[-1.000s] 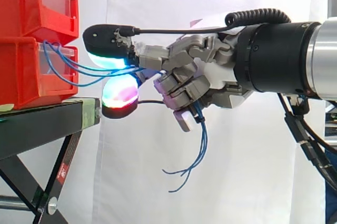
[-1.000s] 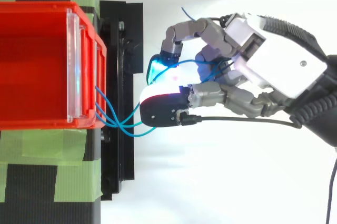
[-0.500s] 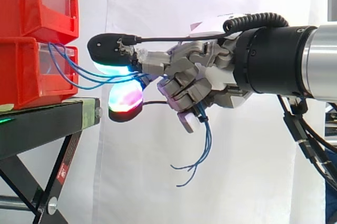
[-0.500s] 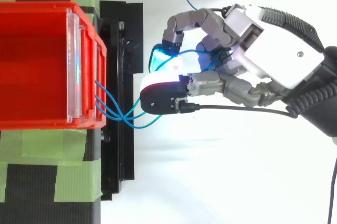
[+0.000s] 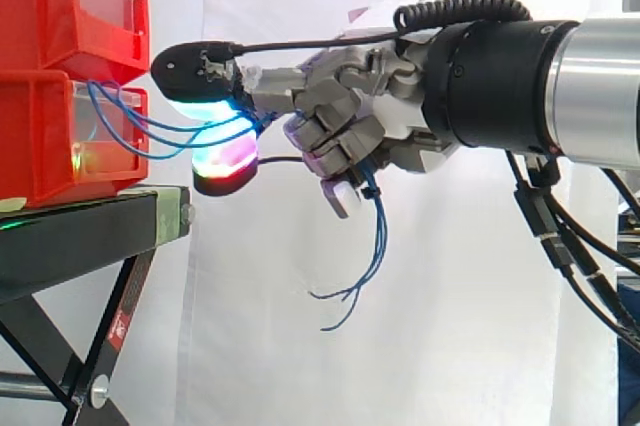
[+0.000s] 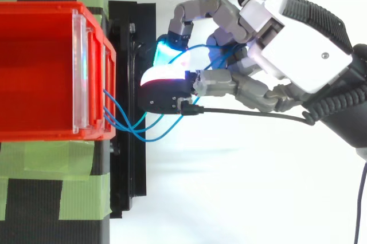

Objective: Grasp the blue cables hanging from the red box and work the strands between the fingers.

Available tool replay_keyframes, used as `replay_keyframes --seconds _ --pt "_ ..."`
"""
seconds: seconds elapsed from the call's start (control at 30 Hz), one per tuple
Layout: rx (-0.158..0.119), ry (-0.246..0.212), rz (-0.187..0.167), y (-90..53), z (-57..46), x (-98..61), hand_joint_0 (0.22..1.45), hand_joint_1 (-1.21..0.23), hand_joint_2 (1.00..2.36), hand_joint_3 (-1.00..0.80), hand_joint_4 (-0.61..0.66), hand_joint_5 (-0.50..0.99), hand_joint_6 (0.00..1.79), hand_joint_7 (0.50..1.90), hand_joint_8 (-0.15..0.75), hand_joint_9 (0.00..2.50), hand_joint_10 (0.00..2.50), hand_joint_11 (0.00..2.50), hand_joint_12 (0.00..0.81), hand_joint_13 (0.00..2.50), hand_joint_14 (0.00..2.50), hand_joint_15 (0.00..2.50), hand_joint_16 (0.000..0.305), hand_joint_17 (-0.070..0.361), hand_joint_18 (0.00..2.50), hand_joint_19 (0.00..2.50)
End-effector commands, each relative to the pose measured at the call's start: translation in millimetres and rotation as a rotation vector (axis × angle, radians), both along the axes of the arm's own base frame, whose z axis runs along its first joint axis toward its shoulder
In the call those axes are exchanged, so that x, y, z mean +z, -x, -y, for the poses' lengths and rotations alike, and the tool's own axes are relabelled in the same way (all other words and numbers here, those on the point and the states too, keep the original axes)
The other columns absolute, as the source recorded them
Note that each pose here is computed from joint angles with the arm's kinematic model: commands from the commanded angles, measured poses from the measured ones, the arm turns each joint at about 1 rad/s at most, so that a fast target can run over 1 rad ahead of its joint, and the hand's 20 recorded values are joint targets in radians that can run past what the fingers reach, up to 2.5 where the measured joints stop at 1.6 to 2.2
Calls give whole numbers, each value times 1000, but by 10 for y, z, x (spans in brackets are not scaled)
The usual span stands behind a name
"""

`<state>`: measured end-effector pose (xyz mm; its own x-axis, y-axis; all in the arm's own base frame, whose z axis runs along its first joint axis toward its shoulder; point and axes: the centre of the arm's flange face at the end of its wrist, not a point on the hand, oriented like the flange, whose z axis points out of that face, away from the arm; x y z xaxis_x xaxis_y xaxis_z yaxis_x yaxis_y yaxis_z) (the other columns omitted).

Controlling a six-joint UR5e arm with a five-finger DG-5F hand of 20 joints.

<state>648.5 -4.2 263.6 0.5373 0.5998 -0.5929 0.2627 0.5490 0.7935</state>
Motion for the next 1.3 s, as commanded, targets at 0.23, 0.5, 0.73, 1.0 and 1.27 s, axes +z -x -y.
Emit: replay_keyframes --seconds 0.23,0.5,0.73,1.0,1.27 --pt "5 -15 10 -22 -9 42 960 -575 1017 -154 268 -89 1126 987 428 1200 2500 2500 544 1589 2500 1631 63 141 1829 947" --pt "20 -76 28 7 -19 13 1011 -528 1014 73 261 -131 1293 953 428 1200 2500 2500 544 1589 2500 1631 63 141 1829 947" --pt "64 -226 56 86 -26 -63 1022 -546 1018 93 278 -179 1393 976 428 1200 2500 2500 544 1589 2500 1631 63 141 1829 947" --pt "129 -387 64 164 -41 -141 1068 -677 1006 344 295 -249 1662 930 428 1200 2500 2500 544 1589 2500 1631 63 141 1829 947" --pt "135 -459 88 188 -46 -159 1099 -669 1006 320 266 -192 1746 929 428 1200 2500 2500 544 1589 2500 1631 63 141 1829 947"
